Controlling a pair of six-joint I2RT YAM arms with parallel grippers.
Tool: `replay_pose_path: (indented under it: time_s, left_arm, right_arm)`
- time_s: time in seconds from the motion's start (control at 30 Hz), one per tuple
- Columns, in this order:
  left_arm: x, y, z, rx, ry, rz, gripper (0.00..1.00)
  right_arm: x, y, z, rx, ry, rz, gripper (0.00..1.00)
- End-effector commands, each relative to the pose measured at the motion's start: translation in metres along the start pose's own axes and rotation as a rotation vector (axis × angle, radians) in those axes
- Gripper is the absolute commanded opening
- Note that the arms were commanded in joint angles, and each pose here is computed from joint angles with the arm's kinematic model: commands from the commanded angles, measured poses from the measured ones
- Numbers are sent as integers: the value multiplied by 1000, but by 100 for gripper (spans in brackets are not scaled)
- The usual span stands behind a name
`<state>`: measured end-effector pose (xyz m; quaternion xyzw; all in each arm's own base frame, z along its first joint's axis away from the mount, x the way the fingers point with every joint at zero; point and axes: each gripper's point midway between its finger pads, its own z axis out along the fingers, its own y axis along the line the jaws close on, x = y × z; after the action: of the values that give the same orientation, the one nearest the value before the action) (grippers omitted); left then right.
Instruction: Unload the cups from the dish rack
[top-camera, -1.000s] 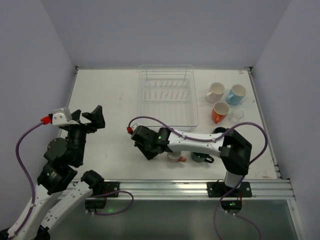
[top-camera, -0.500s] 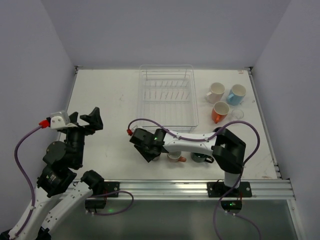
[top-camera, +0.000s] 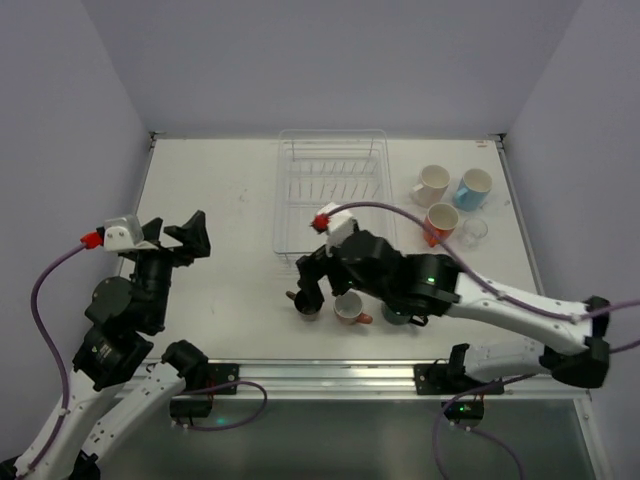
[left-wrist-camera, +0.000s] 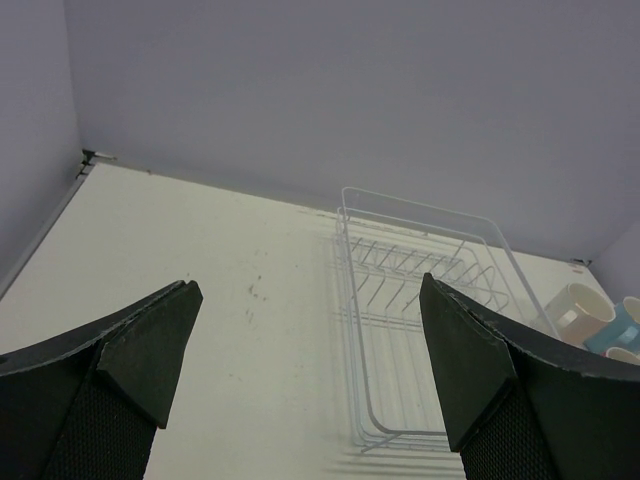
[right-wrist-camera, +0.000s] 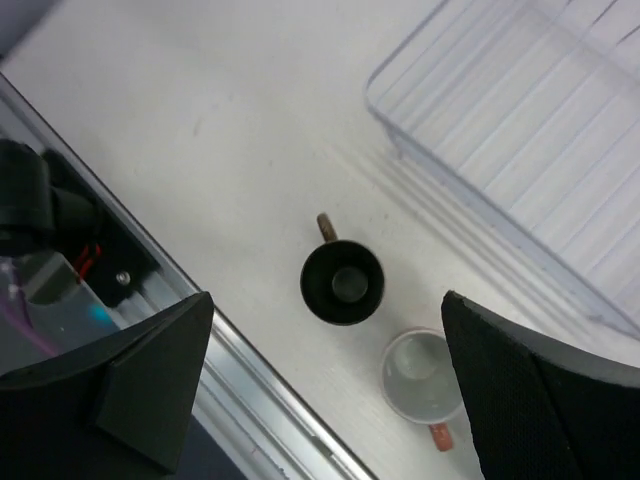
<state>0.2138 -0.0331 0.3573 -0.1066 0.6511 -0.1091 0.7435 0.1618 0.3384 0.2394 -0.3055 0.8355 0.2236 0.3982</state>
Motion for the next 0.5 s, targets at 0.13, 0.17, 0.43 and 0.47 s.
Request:
replay_pose_path:
  time_s: [0.13,0.17,0.43,0.47]
  left_arm:
    - [-31,-31,2,119,-35,-76,100]
    - [-31,-33,3,126,-32,-76,100]
    - [-49,-33,-11,170,-93,-137,100]
    - [-56,-30,-18,179,-125,-152,100]
  right_arm:
    - [-76,-89,-147,179,-648,116,99]
    - [-76,-105,-159,241,-687,152,99]
    - [-39,-177,-224,390,-962,441,99]
    - [-33,-183,-236,372,-1001,487,99]
